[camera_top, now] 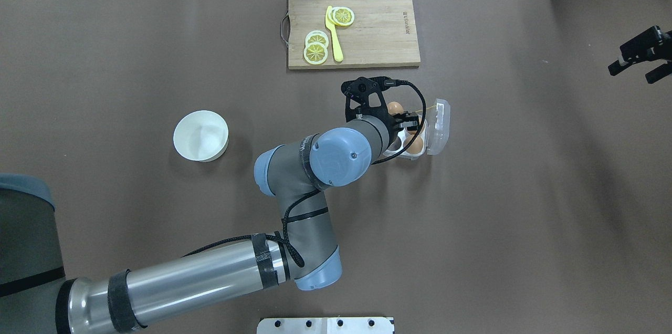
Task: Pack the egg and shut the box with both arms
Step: 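Lower the egg into the empty box cup and open the left gripper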
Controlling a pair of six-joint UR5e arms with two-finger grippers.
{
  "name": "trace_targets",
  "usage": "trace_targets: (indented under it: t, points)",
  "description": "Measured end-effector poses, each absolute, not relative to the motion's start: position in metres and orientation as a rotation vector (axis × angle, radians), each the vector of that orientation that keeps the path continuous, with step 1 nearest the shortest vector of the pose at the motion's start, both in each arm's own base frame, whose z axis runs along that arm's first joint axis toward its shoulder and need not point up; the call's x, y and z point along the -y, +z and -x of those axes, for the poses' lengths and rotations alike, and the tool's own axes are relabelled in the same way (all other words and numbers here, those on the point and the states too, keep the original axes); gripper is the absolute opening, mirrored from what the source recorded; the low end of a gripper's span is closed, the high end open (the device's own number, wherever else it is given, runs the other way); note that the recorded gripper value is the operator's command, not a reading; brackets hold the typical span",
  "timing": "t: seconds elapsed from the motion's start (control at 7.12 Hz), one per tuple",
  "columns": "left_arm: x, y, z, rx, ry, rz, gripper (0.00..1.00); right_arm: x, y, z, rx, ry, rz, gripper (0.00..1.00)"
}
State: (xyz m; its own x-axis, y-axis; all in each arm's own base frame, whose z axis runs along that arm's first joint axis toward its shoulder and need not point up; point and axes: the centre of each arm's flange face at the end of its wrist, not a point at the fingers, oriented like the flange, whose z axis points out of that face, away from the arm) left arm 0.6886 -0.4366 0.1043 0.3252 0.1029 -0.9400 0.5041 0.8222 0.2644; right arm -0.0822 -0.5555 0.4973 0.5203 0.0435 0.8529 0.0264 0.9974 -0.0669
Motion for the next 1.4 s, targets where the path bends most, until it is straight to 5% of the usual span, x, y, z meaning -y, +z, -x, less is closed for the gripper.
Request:
trace_targets:
  t: [0.28,0.42,1.26,1.4]
  points:
    - [0.437,0.103,-0.689,-1.228,-0.281,-0.586,0.58,0.556,0.496,0.082,1.028,0.019,0.08,1.0]
    - [0.437,0.102,-0.689,-1.229,-0.281,-0.585,0.74,0.556,0.495,0.083,1.029,0.022,0.082,1.0]
    - [0.443,0.095,-0.68,-1.245,-0.283,-0.585,0.83,0.557,0.485,0.085,1.035,0.025,0.076,1.0]
    - [0.457,0.096,-0.664,-1.251,-0.272,-0.581,0.78,0.557,0.474,0.09,1.037,0.025,0.071,1.0]
